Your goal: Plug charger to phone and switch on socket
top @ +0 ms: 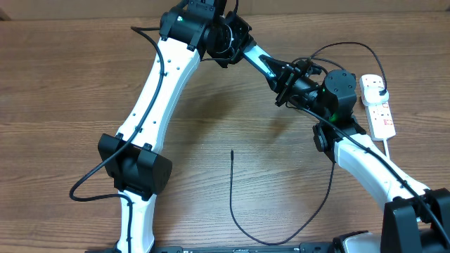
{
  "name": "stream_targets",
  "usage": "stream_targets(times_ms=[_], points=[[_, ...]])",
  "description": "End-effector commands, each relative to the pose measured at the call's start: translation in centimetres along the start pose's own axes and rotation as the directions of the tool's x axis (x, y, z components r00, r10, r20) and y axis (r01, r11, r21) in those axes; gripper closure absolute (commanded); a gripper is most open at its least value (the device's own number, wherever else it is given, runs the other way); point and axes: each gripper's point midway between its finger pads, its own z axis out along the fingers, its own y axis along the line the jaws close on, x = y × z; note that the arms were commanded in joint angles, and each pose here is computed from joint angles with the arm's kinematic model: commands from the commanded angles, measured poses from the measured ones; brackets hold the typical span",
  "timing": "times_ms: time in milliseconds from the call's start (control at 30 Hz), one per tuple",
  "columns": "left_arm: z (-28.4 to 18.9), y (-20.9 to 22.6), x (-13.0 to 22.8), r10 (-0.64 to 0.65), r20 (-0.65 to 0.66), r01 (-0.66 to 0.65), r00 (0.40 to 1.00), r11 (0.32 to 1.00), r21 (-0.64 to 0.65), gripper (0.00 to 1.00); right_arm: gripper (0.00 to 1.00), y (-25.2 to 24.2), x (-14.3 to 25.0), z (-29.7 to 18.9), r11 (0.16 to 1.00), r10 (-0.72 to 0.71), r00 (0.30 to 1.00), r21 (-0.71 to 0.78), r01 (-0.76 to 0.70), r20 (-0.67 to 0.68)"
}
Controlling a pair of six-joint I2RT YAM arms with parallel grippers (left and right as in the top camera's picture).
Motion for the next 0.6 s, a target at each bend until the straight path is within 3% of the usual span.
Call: stream_targets(times_ms=[0, 167, 567], points=[[-1.0, -0.2, 0.8, 0.029, 0.02, -0.029, 0.999, 1.0, -0.011, 0.89, 0.96, 0.9, 1.5, 0.1, 0.994, 0.11, 0.992, -0.005, -0.111, -0.057], [-0.9, -0.7, 0.9, 0.038, 0.023, -0.039, 0.999, 0.999, 0.005, 0.81, 0.96, 0.9, 1.5, 0.1, 0.994, 0.11, 0.992, -0.006, -0.111, -0.057], [-1.0, -2.7, 0.5, 0.072, 0.045, -0.076, 0.996, 0.993, 0.085, 0.78, 0.96, 3.2, 1.6, -0.1, 0.992, 0.061, 0.997, -0.111, -0.066, -0.043]])
